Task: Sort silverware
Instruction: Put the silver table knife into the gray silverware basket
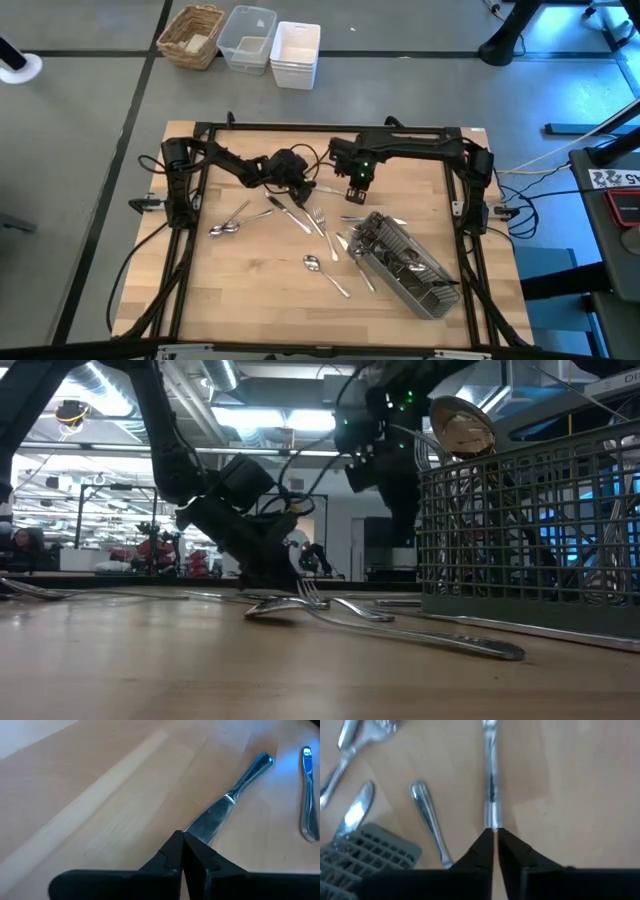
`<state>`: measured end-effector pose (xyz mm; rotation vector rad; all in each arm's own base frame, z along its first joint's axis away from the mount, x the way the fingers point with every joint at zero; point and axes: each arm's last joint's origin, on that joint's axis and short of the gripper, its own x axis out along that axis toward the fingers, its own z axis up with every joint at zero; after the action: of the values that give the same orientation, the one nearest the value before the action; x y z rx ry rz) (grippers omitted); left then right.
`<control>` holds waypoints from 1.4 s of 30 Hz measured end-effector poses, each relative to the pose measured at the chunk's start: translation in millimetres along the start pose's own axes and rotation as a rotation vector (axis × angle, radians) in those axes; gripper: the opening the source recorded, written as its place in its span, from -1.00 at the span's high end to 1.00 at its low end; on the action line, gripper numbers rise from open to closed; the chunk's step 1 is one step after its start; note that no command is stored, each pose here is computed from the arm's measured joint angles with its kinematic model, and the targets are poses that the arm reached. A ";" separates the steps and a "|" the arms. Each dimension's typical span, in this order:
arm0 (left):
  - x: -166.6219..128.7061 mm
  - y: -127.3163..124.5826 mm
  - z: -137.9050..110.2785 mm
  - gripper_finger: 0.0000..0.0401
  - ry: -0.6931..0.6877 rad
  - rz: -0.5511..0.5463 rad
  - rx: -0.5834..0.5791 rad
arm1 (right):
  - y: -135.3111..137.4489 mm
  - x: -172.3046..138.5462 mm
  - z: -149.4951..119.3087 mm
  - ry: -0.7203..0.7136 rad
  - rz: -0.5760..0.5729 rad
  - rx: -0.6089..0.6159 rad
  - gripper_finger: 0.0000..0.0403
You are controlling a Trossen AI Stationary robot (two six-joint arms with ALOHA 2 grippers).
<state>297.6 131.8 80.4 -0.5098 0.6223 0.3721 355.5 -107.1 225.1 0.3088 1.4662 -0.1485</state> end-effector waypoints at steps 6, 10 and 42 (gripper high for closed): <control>-1.4 7.6 0.2 0.99 0.015 0.022 -0.053 | -1.8 23.9 -13.1 0.074 0.034 0.009 0.45; -1.2 7.3 0.1 0.98 0.014 0.021 -0.038 | -3.5 39.2 -16.4 0.055 0.035 0.004 0.28; -1.0 6.7 1.5 0.97 -0.005 0.018 -0.032 | -12.5 93.2 -36.6 -0.047 -0.077 -0.011 0.54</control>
<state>294.3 138.0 79.7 -0.5344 0.6175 0.4012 326.8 -99.9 128.6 0.2383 1.4328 -0.2083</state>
